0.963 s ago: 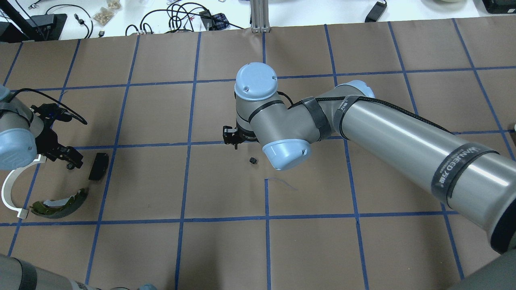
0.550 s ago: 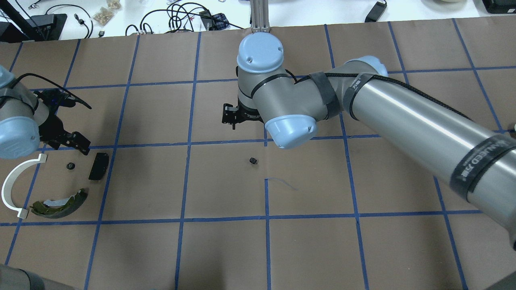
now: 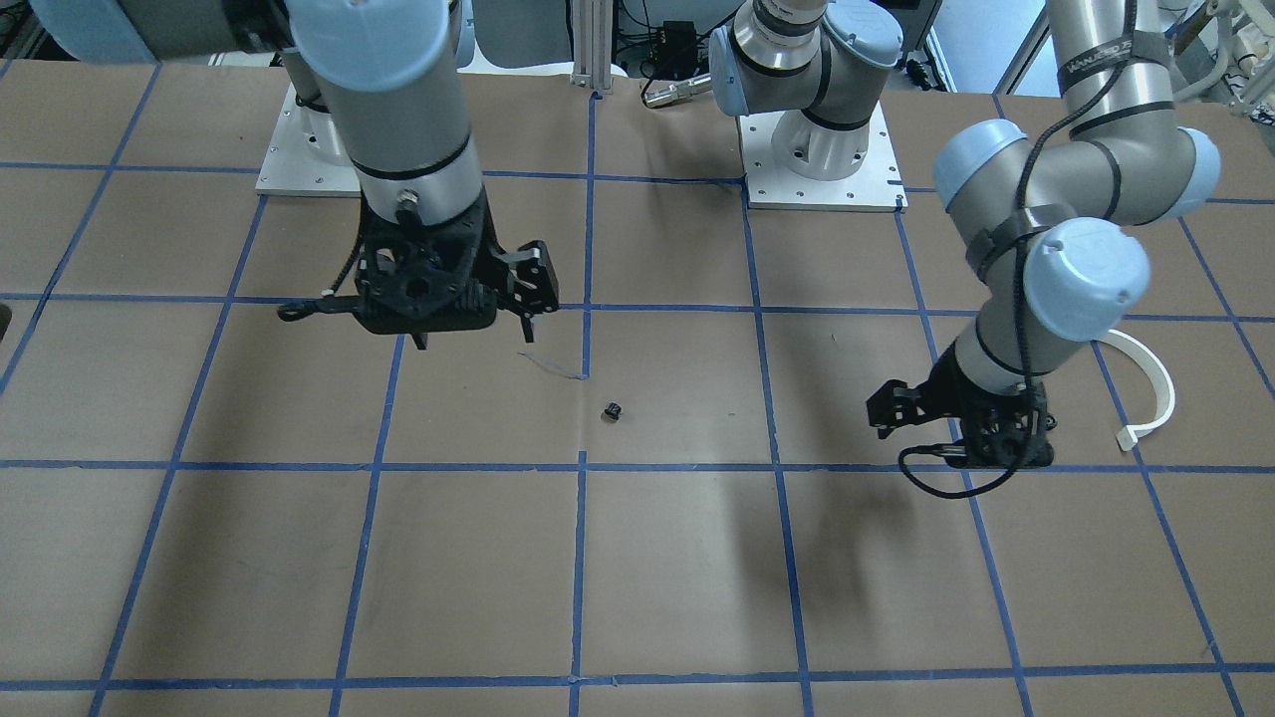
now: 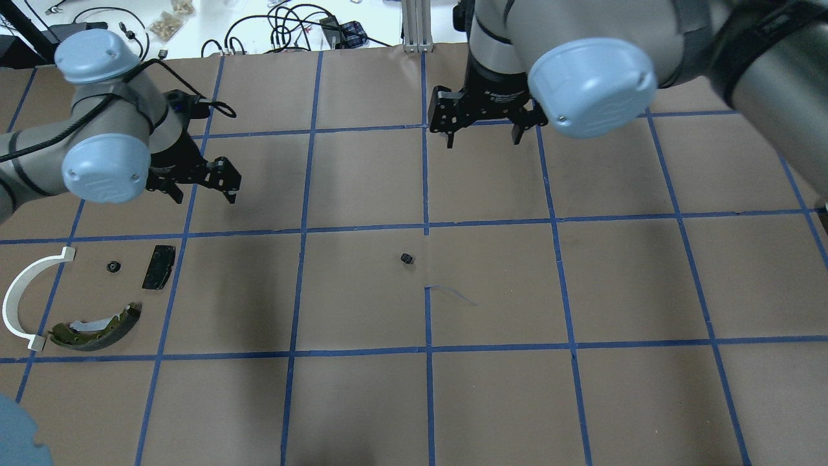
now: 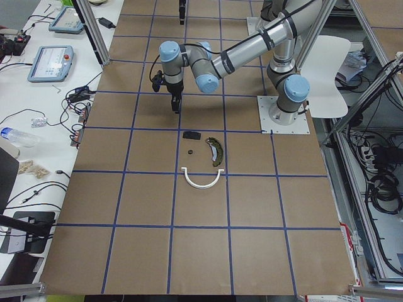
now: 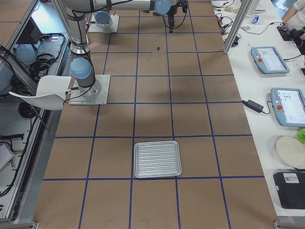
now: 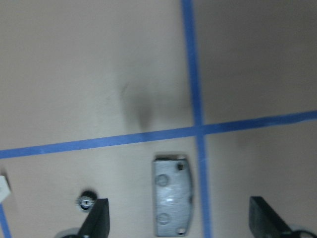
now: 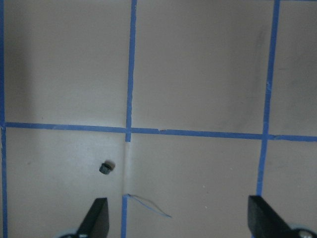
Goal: Place bearing gear from tray to pile
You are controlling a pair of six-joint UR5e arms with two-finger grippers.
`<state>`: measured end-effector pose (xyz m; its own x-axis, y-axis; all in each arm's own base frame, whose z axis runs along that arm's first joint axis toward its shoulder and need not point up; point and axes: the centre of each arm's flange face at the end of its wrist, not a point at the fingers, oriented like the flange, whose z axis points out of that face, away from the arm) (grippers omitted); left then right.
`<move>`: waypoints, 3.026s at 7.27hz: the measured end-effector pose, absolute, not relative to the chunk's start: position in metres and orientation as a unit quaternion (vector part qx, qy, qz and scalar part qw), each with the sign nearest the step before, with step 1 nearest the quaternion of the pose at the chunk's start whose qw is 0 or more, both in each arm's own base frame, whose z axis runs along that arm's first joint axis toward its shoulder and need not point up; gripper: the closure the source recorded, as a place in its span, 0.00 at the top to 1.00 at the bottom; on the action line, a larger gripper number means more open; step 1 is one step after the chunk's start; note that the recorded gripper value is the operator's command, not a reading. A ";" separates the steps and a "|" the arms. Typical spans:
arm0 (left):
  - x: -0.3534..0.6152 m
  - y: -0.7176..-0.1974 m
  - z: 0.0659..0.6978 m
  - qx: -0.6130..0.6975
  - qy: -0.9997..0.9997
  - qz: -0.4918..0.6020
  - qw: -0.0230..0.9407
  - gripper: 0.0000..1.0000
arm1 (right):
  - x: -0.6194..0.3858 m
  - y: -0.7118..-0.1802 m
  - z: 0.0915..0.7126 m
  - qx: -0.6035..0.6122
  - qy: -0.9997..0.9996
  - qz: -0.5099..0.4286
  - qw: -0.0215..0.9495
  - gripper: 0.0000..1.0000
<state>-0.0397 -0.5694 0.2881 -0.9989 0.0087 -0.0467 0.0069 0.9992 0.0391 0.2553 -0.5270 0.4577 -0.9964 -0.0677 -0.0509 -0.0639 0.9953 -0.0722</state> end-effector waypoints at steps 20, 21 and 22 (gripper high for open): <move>-0.328 -0.506 0.178 -0.309 0.950 0.046 -0.008 0.00 | 0.160 -0.517 0.524 0.027 0.996 -0.085 0.030 1.00; -0.328 -0.506 0.179 -0.307 0.950 0.046 -0.008 0.00 | 0.160 -0.517 0.524 0.032 0.995 -0.085 0.029 1.00; -0.328 -0.508 0.183 -0.303 0.952 0.042 -0.009 0.00 | 0.160 -0.517 0.524 0.039 0.995 -0.085 0.028 1.00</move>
<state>-0.3277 -0.5079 0.1825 -0.8159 -0.5781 -0.0085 -0.5766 0.8125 0.0860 0.1601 -0.5167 0.5237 -0.9953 0.0735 -0.0632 0.0831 0.9825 -0.1664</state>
